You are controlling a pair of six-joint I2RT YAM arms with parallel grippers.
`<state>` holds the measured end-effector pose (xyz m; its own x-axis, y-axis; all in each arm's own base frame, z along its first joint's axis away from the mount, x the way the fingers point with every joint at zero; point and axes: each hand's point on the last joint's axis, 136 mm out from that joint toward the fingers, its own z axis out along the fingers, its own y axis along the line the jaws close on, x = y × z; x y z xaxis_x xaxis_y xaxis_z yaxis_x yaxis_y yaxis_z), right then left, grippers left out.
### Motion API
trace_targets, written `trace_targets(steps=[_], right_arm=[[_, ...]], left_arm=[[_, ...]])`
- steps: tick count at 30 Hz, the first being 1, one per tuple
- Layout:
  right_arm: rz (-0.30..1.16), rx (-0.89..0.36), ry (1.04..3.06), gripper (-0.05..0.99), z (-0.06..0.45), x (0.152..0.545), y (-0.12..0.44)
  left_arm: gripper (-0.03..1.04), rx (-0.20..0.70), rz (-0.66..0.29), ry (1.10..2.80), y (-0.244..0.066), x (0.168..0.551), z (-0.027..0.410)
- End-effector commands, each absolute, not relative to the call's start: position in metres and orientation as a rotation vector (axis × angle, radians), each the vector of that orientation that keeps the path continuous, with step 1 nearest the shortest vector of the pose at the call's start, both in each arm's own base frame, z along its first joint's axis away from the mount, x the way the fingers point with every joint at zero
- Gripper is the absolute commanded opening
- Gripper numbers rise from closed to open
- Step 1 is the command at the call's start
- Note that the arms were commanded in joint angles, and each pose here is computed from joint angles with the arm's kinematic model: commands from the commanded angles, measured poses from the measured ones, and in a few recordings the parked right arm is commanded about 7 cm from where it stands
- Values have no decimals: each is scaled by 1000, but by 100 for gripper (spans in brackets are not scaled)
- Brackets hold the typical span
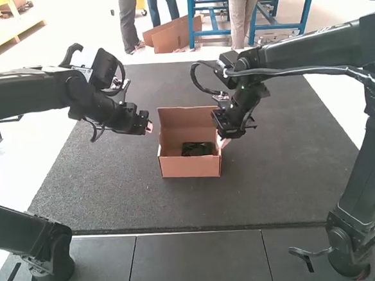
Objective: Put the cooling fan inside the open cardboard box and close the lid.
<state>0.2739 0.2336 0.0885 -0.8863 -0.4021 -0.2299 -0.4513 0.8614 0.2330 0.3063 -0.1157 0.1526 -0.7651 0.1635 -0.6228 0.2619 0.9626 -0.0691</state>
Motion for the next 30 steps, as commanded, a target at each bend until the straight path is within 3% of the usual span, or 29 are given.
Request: trace_targets(steps=[1, 4, 7, 16, 21, 26, 30], right_arm=[[445, -633, 2786, 42, 113, 287, 245], [486, -616, 2742, 68, 132, 296, 252], [504, -622, 2725, 81, 139, 298, 255], [542, -608, 2609, 89, 180, 301, 247], [508, -457, 2431, 89, 222, 328, 211], [338, -243, 2172, 89, 265, 356, 160], [293, -228, 2122, 89, 270, 345, 140]], left_arm=[[97, 258, -143, 2398, -101, 312, 170], [97, 218, -126, 2341, -93, 323, 187], [97, 175, -103, 2284, -86, 335, 204], [97, 143, -103, 2158, -90, 363, 244], [97, 132, -104, 2117, -93, 377, 262], [97, 147, -119, 2097, -105, 393, 273], [97, 202, -150, 2095, -131, 401, 276]])
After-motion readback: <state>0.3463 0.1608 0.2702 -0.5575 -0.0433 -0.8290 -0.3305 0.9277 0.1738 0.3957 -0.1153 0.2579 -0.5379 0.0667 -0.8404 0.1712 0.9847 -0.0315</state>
